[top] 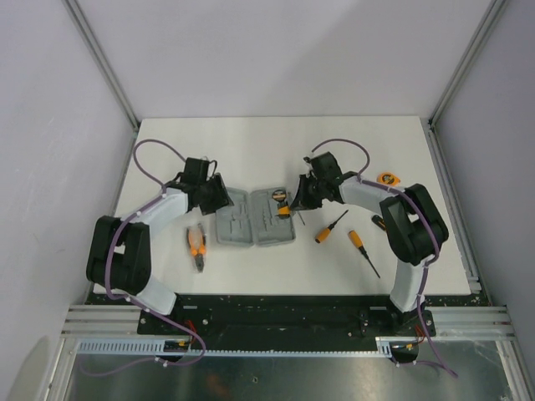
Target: Pack the tool kit
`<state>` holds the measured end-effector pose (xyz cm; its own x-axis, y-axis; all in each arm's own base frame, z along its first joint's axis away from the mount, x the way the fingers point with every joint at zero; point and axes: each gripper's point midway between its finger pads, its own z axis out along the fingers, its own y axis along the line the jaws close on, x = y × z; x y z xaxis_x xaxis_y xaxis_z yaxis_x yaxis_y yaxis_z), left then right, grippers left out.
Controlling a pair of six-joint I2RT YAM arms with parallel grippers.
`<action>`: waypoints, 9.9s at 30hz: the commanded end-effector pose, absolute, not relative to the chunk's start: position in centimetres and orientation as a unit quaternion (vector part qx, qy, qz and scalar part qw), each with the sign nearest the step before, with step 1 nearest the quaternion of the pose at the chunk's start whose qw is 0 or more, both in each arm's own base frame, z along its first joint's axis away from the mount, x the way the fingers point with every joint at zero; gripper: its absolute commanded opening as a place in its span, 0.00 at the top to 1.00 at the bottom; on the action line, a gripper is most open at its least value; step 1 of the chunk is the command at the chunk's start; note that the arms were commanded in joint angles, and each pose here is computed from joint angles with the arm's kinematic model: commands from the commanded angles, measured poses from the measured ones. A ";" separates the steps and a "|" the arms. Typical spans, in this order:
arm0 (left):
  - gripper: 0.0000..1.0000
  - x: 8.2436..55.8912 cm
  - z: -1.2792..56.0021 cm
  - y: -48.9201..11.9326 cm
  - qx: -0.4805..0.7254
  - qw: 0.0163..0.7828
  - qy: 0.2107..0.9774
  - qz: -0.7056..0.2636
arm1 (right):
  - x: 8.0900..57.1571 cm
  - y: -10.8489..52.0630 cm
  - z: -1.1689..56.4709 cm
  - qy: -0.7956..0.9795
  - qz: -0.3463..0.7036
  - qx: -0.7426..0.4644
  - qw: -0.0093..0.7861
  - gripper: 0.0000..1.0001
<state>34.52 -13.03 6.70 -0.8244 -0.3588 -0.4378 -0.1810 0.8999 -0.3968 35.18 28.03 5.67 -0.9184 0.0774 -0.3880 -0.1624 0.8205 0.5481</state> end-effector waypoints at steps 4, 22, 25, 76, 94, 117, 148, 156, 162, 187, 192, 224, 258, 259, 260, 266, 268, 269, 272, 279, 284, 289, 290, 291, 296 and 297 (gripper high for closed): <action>0.35 33.7 5.3 -10.5 -0.173 0.261 0.941 -0.129 | 36.0 29.5 4.5 0.920 0.332 -0.049 0.200 0.95; 0.01 35.4 9.9 -6.9 -0.163 0.325 0.929 -0.071 | 38.2 25.3 13.4 0.903 0.248 -0.057 0.347 0.36; 0.01 34.2 10.4 -5.7 -0.167 0.317 0.932 -0.056 | 38.2 24.2 14.9 0.899 0.230 -0.056 0.368 0.15; 0.44 24.0 1.0 -4.0 -0.182 0.131 0.975 0.004 | 37.3 22.1 13.0 0.915 0.251 -0.018 0.314 0.24; 1.00 28.0 9.0 -4.5 -0.173 0.253 0.951 -0.036 | 37.9 21.7 12.5 0.915 0.258 -0.007 0.309 0.25; 0.68 26.7 3.0 -2.3 -0.230 0.186 0.955 0.033 | 38.2 21.0 12.0 0.918 0.255 0.005 0.302 0.26; 1.00 29.9 9.9 -4.6 -0.210 0.279 0.935 -0.068 | 38.7 19.8 12.3 0.916 0.263 0.022 0.302 0.28; 1.00 31.4 11.6 -8.9 -0.220 0.270 0.929 -0.127 | 38.6 19.7 12.2 0.917 0.261 0.023 0.300 0.29; 1.00 33.0 10.4 -9.7 -0.232 0.268 0.931 -0.089 | 38.5 19.8 12.4 0.917 0.263 0.024 0.300 0.30; 0.84 33.3 4.8 -9.8 -0.223 0.220 0.950 -0.005 | 38.6 19.8 12.3 0.916 0.270 0.029 0.295 0.31; 0.68 33.1 5.4 -9.5 -0.229 0.226 0.947 0.001 | 38.7 19.7 12.3 0.916 0.272 0.030 0.294 0.31; 0.81 34.7 5.5 -8.3 -0.211 0.261 0.942 0.027 | 38.0 21.9 13.1 0.906 0.287 -0.033 0.309 0.31; 1.00 32.3 -0.8 -6.5 -0.221 0.165 0.961 0.033 | 33.7 30.6 8.1 0.907 0.259 -0.165 0.288 0.40; 1.00 32.1 -0.9 -6.6 -0.222 0.162 0.961 0.031 | 33.6 30.6 7.9 0.908 0.257 -0.164 0.286 0.40; 1.00 32.0 -0.9 -6.6 -0.223 0.158 0.962 0.029 | 33.6 30.6 7.8 0.910 0.257 -0.162 0.284 0.40; 1.00 30.7 -1.3 -7.4 -0.213 0.117 0.970 0.017 | 33.6 30.9 7.8 0.908 0.255 -0.165 0.289 0.40; 1.00 30.2 -1.5 -7.6 -0.211 0.107 0.971 0.012 | 33.6 31.1 8.1 0.906 0.256 -0.166 0.293 0.40; 1.00 29.9 -1.5 -7.8 -0.211 0.102 0.972 0.010 | 33.7 31.1 8.2 0.905 0.258 -0.166 0.295 0.40; 1.00 28.7 -1.7 -8.0 -0.217 0.090 0.972 0.004 | 33.8 31.3 8.8 0.901 0.260 -0.167 0.303 0.40; 1.00 26.5 -1.8 -8.1 -0.237 0.084 0.968 0.011 | 33.9 31.7 9.9 0.893 0.268 -0.170 0.318 0.39; 1.00 27.8 -1.2 -8.8 -0.235 0.094 0.967 -0.002 | 34.1 32.9 10.2 0.887 0.273 -0.187 0.322 0.39; 1.00 29.2 0.1 -9.3 -0.228 0.115 0.967 -0.017 | 34.9 35.7 11.0 0.871 0.278 -0.218 0.341 0.44; 1.00 29.3 0.3 -9.4 -0.226 0.117 0.967 -0.020 | 35.1 36.5 11.2 0.867 0.282 -0.223 0.345 0.48; 0.99 29.4 0.5 -9.4 -0.225 0.120 0.967 -0.021 | 35.2 37.3 11.4 0.864 0.285 -0.229 0.347 0.53; 0.88 30.2 2.0 -9.2 -0.219 0.146 0.964 -0.028 | 35.8 41.4 11.5 0.853 0.324 -0.225 0.343 0.64; 0.85 30.6 2.5 -9.2 -0.218 0.153 0.963 -0.031 | 35.8 42.1 11.3 0.851 0.335 -0.224 0.337 0.64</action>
<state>34.78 -9.79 3.85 -0.7831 -0.4815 -0.3936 -0.4246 0.8764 -0.2273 34.62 38.65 9.94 -0.6920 -0.2063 -0.6918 -0.5824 0.7258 0.3662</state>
